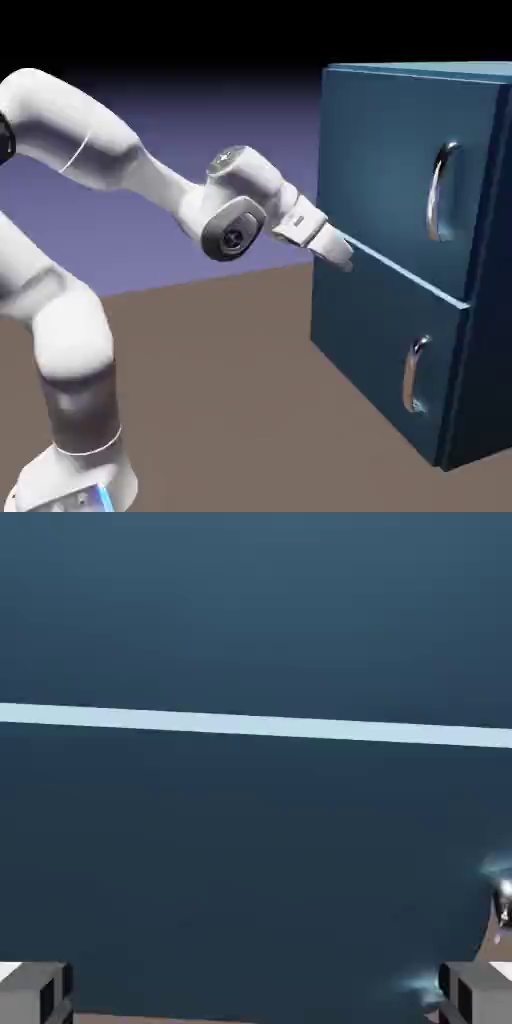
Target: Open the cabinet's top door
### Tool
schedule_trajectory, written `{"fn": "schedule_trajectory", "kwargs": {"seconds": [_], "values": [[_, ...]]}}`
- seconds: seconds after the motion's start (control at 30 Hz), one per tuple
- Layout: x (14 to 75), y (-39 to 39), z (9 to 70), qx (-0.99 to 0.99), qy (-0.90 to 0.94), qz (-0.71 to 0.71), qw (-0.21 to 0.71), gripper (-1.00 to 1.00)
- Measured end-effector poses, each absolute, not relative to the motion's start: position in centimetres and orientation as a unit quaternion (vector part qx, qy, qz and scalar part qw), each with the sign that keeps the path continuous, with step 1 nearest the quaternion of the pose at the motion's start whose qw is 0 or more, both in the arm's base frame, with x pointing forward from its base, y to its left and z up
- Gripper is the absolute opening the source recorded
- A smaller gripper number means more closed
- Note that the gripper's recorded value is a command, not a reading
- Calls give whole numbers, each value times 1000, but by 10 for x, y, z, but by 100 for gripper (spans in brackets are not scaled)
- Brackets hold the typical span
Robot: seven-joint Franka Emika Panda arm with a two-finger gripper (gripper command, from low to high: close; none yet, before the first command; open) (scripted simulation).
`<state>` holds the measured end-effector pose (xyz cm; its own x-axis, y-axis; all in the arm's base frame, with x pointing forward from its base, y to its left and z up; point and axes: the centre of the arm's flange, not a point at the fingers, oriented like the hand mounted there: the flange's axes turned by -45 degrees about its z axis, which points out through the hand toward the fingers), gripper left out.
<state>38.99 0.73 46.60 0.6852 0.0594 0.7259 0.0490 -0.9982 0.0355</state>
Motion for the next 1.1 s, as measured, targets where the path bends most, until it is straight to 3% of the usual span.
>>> {"fn": "schedule_trajectory", "kwargs": {"seconds": [0.57, 1.1], "values": [[381, 22, 556, 862, 59, 503, 12, 100], [368, -8, 595, 802, 54, 595, 12, 100]]}}
